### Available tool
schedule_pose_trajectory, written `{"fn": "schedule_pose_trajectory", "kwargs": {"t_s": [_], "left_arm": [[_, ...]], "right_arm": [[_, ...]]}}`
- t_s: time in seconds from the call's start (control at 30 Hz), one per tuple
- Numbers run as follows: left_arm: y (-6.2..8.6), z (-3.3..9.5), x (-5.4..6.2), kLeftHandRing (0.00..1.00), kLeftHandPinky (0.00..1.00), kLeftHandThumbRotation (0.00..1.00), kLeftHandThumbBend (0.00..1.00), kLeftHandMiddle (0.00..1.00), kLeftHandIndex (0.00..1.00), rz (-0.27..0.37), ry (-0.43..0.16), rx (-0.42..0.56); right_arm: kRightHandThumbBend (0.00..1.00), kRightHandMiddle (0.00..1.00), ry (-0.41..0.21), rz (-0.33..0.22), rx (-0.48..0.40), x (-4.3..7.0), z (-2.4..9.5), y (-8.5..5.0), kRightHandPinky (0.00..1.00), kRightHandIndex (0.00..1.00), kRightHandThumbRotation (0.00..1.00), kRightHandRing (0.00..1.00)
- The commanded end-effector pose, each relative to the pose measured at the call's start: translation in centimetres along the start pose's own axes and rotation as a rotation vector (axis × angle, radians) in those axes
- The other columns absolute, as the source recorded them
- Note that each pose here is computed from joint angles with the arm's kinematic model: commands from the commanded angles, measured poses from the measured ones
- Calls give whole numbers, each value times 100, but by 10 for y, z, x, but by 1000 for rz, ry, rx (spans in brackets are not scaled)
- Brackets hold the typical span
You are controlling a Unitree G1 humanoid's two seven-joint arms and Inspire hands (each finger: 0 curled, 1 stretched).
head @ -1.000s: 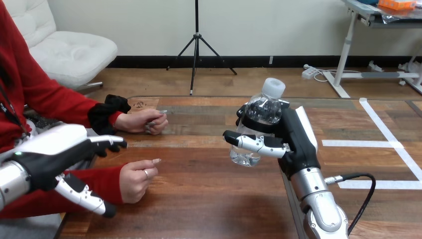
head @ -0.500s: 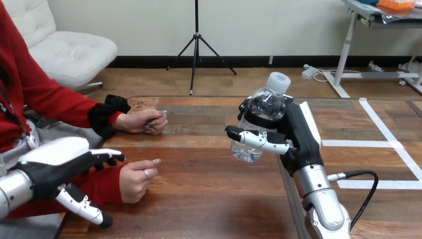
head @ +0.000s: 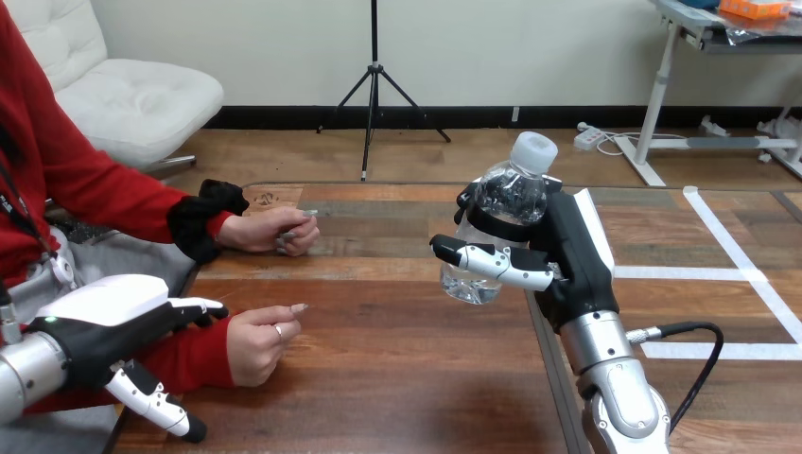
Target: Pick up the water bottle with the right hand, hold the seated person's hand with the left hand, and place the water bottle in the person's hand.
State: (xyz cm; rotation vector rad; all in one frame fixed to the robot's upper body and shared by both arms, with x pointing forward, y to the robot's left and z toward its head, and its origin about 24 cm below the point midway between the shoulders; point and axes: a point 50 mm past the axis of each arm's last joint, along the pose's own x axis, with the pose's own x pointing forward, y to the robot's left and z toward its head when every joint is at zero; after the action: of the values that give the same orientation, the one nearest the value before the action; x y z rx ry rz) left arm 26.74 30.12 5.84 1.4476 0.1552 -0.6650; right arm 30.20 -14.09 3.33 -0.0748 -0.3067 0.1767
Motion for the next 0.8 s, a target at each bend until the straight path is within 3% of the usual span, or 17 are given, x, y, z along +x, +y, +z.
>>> {"fn": "schedule_pose_trajectory", "kwargs": {"t_s": [0.0,0.77], "left_arm": [[26,-1,3,81,74,40,100,85,87,69,2,81],[11,-3,16,81,74,34,100,85,86,15,66,105]], "right_arm": [[84,43,-117,-7,-1,15,24,-3,32,43,0,37],[85,42,-144,-5,32,10,31,-5,32,44,0,36]]}}
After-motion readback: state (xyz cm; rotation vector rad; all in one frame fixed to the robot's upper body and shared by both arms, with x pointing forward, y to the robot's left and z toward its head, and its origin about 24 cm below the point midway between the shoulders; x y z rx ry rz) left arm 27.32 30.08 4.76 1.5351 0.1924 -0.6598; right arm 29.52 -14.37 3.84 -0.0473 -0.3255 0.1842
